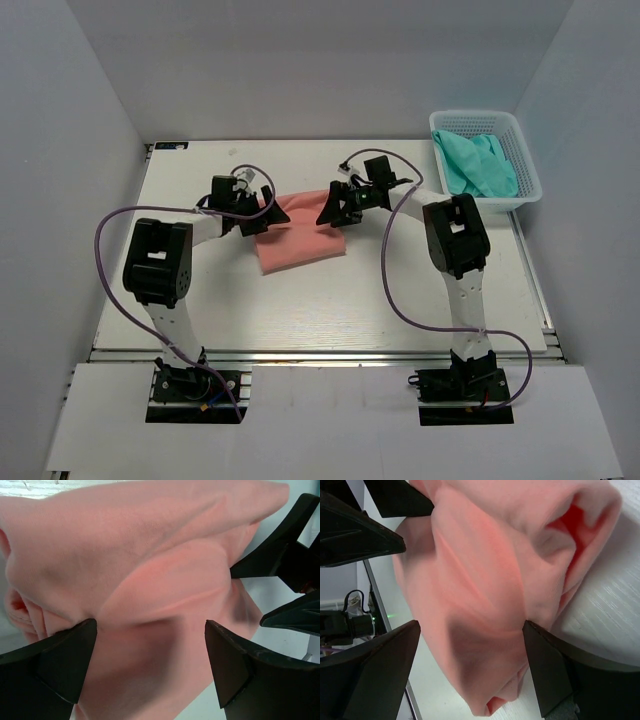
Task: Fold and stack the t-shirts
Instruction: Fold the long partially folded tshirt into a neat square
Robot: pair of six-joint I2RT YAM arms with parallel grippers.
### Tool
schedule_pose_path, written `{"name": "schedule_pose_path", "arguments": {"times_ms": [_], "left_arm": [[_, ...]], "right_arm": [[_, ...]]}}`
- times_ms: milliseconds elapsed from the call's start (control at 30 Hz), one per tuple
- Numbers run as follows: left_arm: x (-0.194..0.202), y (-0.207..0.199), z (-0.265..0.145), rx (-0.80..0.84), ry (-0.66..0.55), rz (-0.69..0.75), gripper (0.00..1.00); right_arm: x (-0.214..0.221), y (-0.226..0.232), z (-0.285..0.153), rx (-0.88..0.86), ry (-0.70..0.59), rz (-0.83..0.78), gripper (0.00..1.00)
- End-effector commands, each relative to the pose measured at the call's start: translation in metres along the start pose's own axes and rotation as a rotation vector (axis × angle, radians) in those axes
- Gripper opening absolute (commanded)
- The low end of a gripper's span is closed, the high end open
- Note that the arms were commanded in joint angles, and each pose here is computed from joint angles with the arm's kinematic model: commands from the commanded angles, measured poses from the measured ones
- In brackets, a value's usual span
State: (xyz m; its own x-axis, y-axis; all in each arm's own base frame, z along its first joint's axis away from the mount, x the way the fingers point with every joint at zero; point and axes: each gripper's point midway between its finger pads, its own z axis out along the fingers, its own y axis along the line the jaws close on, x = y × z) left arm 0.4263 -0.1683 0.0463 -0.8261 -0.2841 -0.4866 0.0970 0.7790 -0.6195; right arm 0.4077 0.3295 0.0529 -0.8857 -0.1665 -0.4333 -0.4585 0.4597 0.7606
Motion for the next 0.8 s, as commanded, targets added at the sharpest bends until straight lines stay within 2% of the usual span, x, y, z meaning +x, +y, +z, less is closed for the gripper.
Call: {"name": "schedule_pose_path", "arguments": {"times_ms": [0,133,200,267,400,467,500,600,767], "left_arm": [[0.007,0.012,0.002,-0.067,0.036,0.026,1.0],[-0.045,-0.029,-0.012,-0.007,-0.038,0.162,1.0],[-0.055,-0.039,-0.022,-0.004,-0.046,0.202,1.0],[-0.07,-0.054,-0.041,-0.019,-0.103,0.238,1.0],[-0.058,-0.027,-0.067,-0.221,-0.126,0.209,1.0],[-0.037,0.0,-0.072,-0.351,-0.081,0.168,1.0],[-0.028,0.012,-0.076,-0.401,-0.067,0.151,1.0],[-0.006,0.015,-0.069,-0.376,-0.022,0.127,0.96],[0.008,0.022,-0.046,-0.349,0.012,0.116,0.83]], "right_arm": [[0.017,-0.014,0.007,0.047,0.041,0.003,0.9],[-0.01,0.017,-0.011,0.046,-0.005,-0.118,0.9],[-0.031,0.055,-0.033,0.047,-0.071,-0.219,0.9],[-0.043,0.088,-0.059,0.051,-0.153,-0.315,0.9],[-0.015,0.115,-0.09,0.04,-0.238,-0.3,0.9],[0.01,0.097,-0.088,0.07,-0.255,-0.242,0.9],[0.009,0.112,-0.101,0.062,-0.298,-0.246,0.9],[0.03,0.111,-0.105,0.062,-0.3,-0.225,0.9],[0.047,0.109,-0.117,0.111,-0.299,-0.233,0.9]]}}
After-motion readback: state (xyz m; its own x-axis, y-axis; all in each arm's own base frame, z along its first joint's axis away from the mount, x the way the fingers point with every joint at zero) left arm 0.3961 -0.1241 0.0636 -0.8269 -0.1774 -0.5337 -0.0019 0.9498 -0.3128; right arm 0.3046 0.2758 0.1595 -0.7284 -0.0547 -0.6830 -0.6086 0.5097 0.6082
